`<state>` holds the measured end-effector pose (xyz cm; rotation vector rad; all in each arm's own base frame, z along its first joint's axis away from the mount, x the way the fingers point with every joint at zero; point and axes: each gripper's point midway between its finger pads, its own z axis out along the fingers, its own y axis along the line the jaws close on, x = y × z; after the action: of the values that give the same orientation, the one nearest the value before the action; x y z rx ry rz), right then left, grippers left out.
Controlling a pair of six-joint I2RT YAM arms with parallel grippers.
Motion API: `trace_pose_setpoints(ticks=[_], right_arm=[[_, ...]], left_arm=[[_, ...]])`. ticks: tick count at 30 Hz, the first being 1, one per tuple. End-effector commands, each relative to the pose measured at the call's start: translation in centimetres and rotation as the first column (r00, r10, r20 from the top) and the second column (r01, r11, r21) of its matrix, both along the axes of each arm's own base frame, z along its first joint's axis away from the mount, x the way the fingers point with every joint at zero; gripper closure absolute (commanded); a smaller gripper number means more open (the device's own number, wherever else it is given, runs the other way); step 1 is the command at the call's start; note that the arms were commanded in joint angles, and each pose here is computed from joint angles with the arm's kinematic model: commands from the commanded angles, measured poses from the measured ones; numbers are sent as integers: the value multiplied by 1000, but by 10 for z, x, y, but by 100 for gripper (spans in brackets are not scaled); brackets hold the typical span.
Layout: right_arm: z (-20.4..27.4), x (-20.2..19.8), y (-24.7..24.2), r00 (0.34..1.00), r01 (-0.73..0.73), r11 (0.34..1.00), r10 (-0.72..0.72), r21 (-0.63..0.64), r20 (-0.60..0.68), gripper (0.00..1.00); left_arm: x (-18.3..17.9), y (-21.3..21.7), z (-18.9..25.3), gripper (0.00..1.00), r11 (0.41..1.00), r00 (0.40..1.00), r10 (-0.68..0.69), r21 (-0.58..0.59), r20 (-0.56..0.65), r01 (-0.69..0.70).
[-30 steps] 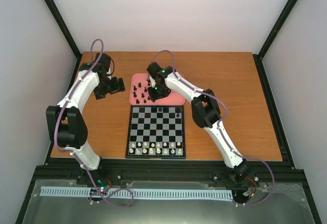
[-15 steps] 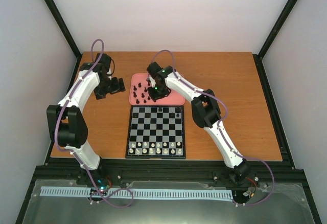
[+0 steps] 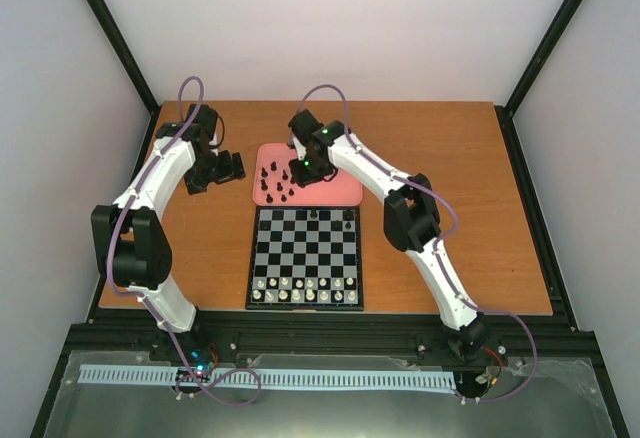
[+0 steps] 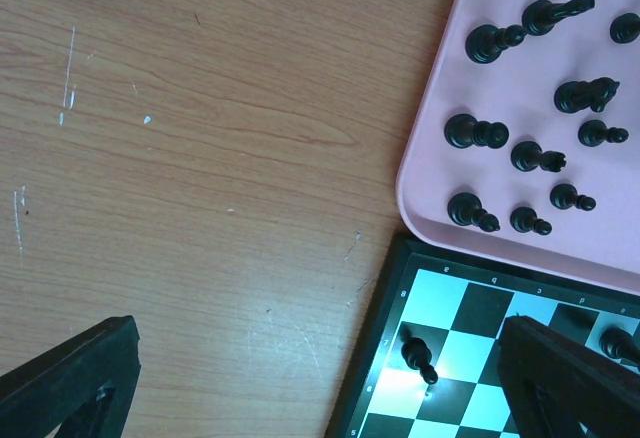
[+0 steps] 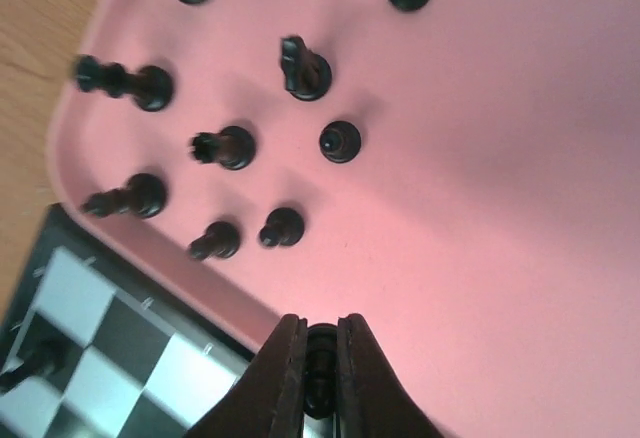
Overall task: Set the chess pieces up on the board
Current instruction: Pick up the chess piece from the storage box, then place the chess piece on the chessboard.
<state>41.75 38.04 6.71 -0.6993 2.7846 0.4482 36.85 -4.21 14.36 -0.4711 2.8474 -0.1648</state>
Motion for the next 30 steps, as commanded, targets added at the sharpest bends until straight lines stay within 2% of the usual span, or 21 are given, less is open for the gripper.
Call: trace_pose_setpoints(ticks=[1, 10, 17, 30], right_arm=[[81, -1, -8, 990, 16, 998, -25, 67, 137, 94], [77, -54, -49, 997, 29, 1000, -28, -10, 71, 94], [65, -96, -49, 1000, 8, 1000, -7, -10, 17, 94], [26, -114, -52, 998, 14, 1000, -15, -11, -67, 94]], left_arm=[[3, -2, 9, 0, 1000, 1000, 8, -14, 28, -8], [2, -6, 11, 0, 999, 999, 5, -38, 34, -4], [0, -8, 11, 0, 999, 999, 3, -48, 36, -1], [-2, -6, 11, 0, 999, 999, 5, -36, 35, -4]])
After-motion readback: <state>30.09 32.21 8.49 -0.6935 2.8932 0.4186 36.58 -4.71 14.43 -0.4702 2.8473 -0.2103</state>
